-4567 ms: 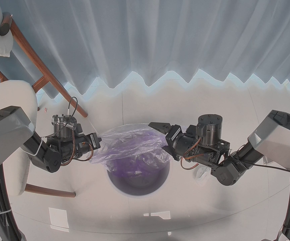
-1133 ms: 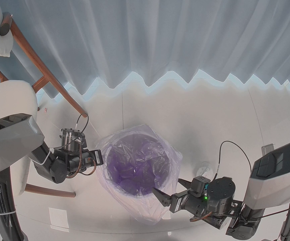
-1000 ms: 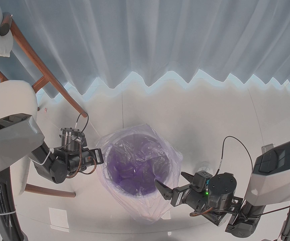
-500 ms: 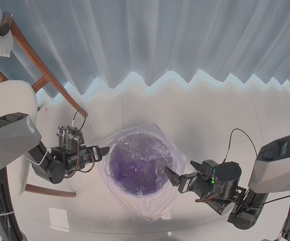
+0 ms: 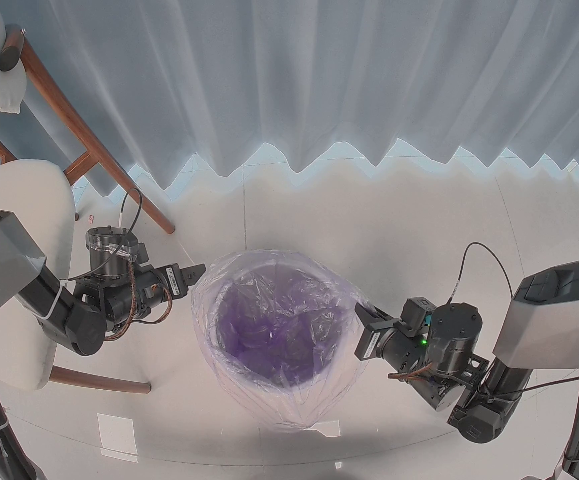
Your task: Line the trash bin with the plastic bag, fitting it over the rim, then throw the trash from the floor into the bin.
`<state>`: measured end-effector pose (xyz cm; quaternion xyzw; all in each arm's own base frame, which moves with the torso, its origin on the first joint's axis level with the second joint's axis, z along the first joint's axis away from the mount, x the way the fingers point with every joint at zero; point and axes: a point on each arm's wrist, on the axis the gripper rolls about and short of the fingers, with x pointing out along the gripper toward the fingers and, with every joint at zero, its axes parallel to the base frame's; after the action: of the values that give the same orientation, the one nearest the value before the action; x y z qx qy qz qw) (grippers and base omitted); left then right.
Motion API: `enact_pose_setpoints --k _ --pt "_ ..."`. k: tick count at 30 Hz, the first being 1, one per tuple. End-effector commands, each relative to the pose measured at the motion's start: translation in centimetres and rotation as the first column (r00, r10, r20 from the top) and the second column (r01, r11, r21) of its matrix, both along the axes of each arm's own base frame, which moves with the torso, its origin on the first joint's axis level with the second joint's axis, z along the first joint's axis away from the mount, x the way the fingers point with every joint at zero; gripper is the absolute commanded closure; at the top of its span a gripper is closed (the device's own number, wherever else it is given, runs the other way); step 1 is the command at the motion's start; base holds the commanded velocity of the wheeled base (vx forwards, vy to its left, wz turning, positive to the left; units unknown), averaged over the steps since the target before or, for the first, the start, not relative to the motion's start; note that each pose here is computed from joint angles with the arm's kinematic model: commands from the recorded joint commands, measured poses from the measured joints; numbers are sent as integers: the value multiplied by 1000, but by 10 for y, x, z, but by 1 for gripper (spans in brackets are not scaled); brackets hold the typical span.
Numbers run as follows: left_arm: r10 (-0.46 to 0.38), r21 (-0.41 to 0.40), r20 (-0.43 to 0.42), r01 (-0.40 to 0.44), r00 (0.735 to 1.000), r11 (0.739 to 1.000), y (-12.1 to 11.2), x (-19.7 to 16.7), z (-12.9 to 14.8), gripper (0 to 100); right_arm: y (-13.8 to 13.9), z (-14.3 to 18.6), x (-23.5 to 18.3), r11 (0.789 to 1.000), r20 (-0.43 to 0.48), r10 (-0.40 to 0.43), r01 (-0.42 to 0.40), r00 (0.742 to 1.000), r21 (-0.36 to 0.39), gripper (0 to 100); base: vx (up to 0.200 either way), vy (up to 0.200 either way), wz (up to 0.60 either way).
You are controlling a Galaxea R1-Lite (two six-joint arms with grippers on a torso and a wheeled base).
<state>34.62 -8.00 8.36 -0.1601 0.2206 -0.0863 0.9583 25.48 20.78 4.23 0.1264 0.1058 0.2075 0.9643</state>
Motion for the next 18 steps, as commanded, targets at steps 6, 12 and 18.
enact_pose_setpoints --k 6,12,18 --pt "-44 -2 -19 44 999 999 -8 6 -15 0 -15 -13 51 998 32 -52 51 998 40 100 0 0 0" --pt "-37 -2 4 37 999 999 -10 16 -30 0 -27 -21 80 995 52 -71 67 996 68 100 0 0 0" --pt "-27 6 -11 27 1000 1000 -11 21 -39 0 -28 -32 87 995 38 -76 73 996 62 100 0 0 0"
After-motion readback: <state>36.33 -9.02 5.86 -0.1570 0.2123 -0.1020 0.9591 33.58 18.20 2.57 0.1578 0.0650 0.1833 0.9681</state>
